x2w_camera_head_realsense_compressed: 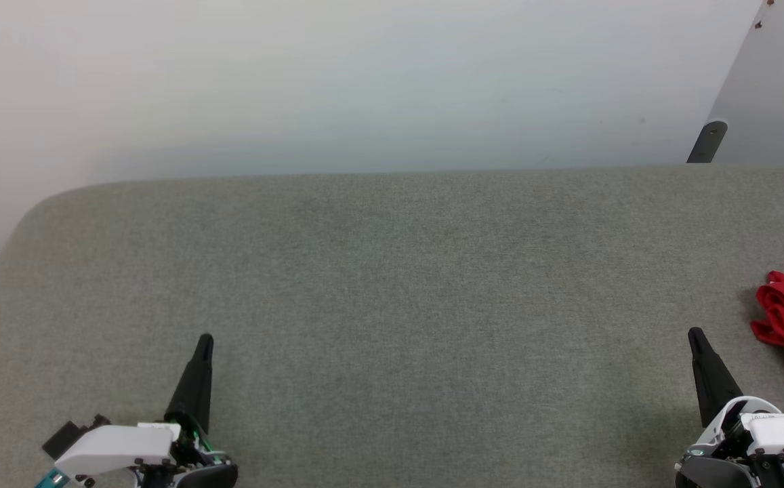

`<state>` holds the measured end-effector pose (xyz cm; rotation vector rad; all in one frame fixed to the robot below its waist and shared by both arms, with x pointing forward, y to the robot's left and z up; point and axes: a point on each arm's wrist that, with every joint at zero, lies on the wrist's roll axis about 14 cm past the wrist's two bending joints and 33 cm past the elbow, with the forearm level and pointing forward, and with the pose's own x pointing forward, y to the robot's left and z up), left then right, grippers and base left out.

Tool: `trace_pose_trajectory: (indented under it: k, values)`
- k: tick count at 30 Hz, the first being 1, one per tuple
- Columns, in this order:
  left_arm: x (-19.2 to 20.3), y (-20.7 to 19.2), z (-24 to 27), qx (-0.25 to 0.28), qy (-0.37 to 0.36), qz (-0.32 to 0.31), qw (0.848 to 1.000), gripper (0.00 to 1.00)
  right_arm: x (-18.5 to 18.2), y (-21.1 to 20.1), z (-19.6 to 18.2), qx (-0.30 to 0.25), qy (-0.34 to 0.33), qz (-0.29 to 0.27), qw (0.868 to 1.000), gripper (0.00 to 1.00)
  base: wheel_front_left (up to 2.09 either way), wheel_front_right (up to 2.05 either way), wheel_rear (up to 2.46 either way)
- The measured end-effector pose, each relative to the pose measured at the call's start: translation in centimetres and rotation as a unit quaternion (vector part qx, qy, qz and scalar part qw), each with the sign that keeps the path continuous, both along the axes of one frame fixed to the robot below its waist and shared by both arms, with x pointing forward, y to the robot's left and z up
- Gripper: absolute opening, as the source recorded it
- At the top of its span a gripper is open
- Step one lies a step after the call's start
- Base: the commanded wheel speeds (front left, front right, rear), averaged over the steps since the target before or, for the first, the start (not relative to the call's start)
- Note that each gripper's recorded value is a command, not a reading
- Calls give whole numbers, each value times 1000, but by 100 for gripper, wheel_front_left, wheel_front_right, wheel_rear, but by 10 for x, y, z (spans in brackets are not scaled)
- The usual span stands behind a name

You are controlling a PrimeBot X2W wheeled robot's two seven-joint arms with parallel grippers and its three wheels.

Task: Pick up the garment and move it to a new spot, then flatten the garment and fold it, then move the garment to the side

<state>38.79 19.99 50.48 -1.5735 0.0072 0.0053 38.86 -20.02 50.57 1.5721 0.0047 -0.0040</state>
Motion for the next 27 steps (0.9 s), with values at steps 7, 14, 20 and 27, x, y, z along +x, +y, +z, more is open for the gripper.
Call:
trace_pose_trajectory:
  k: [7,14,20,27]
  values:
    - [0,0,0,0,0,0,1000,0,0,0,0,0,0,0,1000,0,0,0,0]
    - [0,0,0,0,0,0,1000,0,0,0,0,0,0,0,1000,0,0,0,0]
    - [0,0,0,0,0,0,1000,0,0,0,0,0,0,0,1000,0,0,0,0]
    - [0,0,0,0,0,0,1000,0,0,0,0,0,0,0,1000,0,0,0,0]
